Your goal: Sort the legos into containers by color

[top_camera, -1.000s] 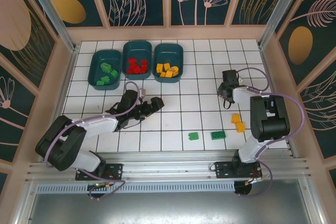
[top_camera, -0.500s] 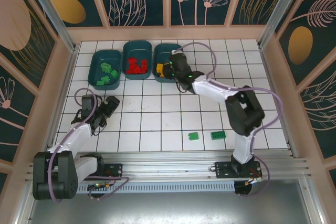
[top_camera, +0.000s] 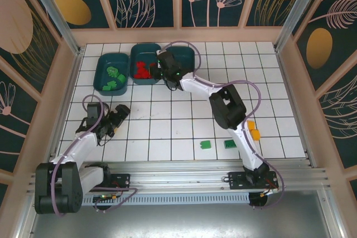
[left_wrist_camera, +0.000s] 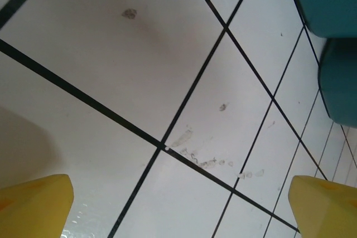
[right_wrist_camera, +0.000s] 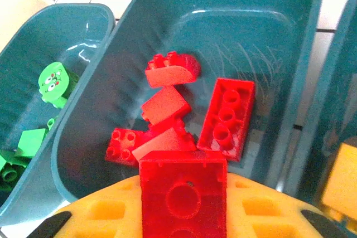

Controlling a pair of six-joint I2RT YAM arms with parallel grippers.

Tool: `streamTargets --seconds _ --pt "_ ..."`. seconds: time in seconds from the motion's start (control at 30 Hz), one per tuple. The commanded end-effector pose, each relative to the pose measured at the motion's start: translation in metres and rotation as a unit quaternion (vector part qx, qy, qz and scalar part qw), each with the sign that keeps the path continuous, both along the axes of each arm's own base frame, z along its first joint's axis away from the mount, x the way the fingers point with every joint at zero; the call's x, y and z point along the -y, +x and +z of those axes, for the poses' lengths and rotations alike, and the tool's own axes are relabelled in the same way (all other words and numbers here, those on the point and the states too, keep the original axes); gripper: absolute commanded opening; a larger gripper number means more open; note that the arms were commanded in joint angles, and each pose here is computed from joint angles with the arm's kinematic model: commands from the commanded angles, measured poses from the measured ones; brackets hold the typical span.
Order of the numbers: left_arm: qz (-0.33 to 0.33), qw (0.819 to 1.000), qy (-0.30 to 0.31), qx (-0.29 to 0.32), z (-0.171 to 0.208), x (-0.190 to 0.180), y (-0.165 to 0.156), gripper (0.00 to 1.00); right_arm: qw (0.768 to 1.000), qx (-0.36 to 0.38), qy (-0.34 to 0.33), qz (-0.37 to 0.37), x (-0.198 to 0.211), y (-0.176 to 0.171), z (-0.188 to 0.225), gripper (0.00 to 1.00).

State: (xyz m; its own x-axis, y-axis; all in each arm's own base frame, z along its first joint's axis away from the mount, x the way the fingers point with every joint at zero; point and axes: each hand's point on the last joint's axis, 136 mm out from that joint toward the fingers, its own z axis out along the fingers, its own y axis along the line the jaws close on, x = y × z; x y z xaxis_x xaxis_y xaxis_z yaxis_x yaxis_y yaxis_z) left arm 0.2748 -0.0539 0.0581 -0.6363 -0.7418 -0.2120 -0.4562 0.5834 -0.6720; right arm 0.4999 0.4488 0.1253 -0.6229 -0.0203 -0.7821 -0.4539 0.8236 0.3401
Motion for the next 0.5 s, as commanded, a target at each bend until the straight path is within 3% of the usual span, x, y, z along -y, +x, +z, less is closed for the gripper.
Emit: streamTargets --seconds 0.0,0.07,0.23,0.33,0.47 --pt "-0.025 0.999 -0.020 0.022 0.009 0.009 -0.003 0.99 1.000 0.010 0.003 0.011 -0.010 0.000 0.014 0.54" --pt "-0.034 0.998 -0.032 0.045 0.019 0.014 0.000 0.99 1.000 0.025 0.001 0.009 -0.009 -0.003 0.030 0.60" --pt "-0.040 0.995 -0.048 0.078 0.032 0.019 0.005 0.99 0.998 0.058 -0.006 -0.030 0.022 -0.017 0.067 0.61" --pt "-0.048 0.992 -0.074 0.093 0.032 0.027 0.003 0.99 0.995 0.060 -0.033 -0.074 0.066 -0.039 0.071 0.61" --pt "-0.084 0.984 -0.083 0.137 0.044 0.052 0.003 0.98 0.978 0.025 -0.082 -0.191 0.170 -0.079 0.058 0.63"
